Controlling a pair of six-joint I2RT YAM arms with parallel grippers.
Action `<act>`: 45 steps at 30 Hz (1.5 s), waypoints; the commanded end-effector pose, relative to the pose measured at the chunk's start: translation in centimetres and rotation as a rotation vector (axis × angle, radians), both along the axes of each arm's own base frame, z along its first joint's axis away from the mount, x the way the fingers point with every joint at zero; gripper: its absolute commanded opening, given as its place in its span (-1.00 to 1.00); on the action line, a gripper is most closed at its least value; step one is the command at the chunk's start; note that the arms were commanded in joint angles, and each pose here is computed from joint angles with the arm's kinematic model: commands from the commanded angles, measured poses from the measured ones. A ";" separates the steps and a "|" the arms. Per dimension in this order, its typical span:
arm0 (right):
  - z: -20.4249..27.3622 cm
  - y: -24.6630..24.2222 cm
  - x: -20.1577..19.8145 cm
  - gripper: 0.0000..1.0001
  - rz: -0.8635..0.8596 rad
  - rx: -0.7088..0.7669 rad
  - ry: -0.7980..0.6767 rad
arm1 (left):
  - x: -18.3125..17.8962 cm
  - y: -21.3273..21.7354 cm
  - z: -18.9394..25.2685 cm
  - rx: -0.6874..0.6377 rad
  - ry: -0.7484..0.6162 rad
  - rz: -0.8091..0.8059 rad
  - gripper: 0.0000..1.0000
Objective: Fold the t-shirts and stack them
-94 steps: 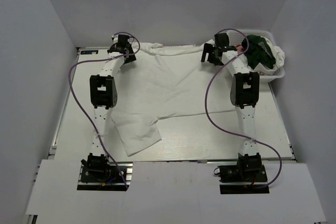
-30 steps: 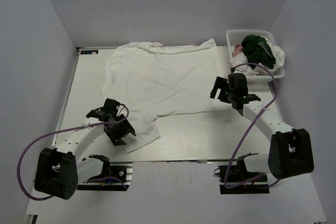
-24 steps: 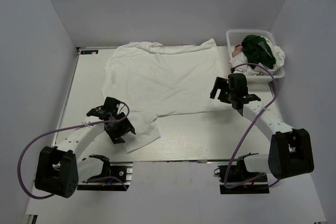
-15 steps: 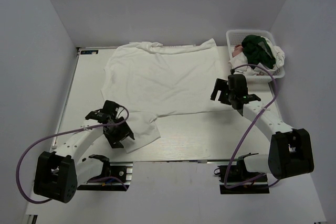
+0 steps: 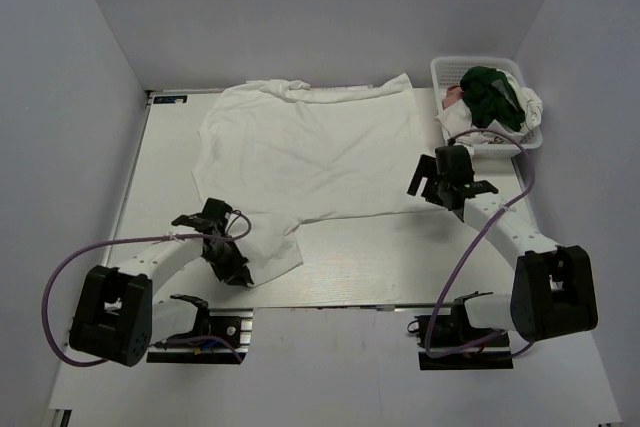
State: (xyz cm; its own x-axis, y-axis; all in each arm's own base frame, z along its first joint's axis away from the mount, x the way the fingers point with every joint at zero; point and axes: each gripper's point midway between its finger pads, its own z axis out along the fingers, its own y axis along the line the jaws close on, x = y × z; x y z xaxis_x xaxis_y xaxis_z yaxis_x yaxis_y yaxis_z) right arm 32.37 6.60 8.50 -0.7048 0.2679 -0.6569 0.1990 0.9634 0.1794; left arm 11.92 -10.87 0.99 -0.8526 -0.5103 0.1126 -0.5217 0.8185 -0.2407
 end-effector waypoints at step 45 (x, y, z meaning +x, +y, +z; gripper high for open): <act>-2.1 0.6 -1.0 -1.00 -0.049 0.121 0.174 | 13.0 -3.6 12.7 -0.105 -0.464 -0.150 -1.00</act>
State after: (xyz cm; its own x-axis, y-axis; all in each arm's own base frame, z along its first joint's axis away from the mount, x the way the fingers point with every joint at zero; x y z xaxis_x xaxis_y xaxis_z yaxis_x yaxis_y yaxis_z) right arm 29.10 5.99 4.28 -0.7985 0.3931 -0.4560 0.3337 0.9194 0.2083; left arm 19.69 -14.06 10.99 -0.9191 -0.3897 -0.0585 -0.3229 0.8298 -0.4553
